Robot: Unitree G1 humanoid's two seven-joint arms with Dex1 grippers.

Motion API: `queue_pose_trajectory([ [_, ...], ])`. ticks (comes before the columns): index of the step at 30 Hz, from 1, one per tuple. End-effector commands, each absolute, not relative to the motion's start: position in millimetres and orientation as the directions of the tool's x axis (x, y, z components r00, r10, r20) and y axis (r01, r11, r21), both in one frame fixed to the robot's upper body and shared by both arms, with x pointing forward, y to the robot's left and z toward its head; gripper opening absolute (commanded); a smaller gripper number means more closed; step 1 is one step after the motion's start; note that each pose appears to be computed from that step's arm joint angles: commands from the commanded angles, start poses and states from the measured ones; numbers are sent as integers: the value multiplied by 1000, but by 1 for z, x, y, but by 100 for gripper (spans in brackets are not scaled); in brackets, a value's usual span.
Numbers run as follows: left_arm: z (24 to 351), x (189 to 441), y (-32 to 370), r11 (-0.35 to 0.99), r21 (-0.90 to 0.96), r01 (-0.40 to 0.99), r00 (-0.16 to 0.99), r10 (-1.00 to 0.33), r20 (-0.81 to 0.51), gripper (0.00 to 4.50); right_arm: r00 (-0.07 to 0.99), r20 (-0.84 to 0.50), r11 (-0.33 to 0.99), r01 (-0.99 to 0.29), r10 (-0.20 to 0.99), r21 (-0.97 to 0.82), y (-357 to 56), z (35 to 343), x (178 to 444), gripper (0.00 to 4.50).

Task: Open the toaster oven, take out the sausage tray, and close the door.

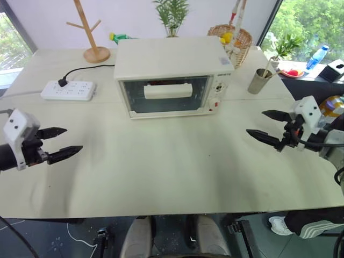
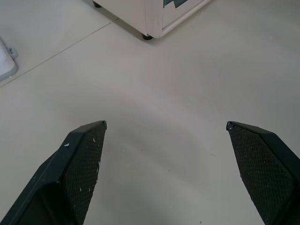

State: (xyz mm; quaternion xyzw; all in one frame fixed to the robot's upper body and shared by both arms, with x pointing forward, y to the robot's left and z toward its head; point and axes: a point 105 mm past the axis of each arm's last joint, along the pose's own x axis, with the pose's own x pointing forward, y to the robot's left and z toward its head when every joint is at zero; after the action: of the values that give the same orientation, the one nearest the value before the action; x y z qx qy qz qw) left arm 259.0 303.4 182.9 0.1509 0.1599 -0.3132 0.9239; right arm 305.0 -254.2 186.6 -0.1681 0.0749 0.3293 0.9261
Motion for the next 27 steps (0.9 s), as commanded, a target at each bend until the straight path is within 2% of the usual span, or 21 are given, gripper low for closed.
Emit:
queue_pose_trajectory([
  [1,188,262,304,751,216,624,761,-523,-383,431,788,-202,724,-614,581,-314,-255,205,301,450],
  [16,206,267,287,729,168,663,740,-606,-291,431,765,-191,717,-643,615,-270,-243,205,293,450],
  [22,236,258,251,593,89,800,596,-771,-225,431,671,-183,632,-740,719,-229,-211,217,279,450],
  [27,253,268,224,476,143,868,497,-838,-224,431,604,-157,568,-792,781,-222,-166,220,281,450],
])
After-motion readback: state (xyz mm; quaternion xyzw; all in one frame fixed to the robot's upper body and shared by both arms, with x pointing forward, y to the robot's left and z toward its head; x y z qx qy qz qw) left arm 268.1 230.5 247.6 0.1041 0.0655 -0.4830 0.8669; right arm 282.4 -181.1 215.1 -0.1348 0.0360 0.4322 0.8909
